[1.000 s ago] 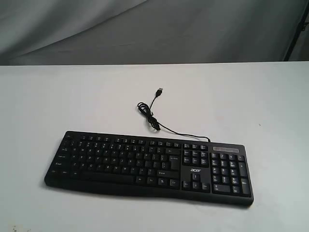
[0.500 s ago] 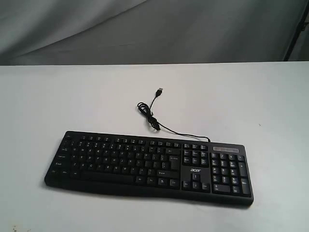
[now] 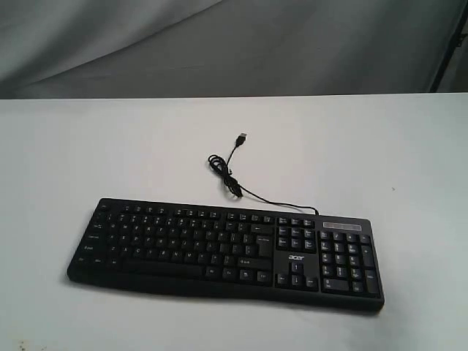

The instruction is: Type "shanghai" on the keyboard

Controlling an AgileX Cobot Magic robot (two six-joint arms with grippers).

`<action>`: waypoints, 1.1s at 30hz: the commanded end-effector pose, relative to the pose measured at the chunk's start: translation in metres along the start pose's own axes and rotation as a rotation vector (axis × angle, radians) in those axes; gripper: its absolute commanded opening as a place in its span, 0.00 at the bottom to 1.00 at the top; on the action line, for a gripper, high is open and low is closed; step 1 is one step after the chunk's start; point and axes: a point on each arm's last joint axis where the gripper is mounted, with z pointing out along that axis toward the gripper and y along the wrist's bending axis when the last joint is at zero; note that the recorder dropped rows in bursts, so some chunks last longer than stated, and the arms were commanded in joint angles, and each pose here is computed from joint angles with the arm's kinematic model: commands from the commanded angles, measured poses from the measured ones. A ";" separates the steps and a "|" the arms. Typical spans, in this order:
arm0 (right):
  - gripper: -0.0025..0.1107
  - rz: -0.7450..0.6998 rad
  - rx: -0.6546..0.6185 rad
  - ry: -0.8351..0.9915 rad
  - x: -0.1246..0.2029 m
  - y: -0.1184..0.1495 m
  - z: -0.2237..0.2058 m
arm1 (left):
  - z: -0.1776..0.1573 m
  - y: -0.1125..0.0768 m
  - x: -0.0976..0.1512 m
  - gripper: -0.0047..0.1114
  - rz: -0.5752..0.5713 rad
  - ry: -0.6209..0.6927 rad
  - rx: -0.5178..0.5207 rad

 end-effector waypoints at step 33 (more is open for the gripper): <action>0.02 -0.552 -1.425 -0.548 -0.081 0.447 -0.230 | 0.000 0.000 0.000 0.04 -0.002 -0.007 0.007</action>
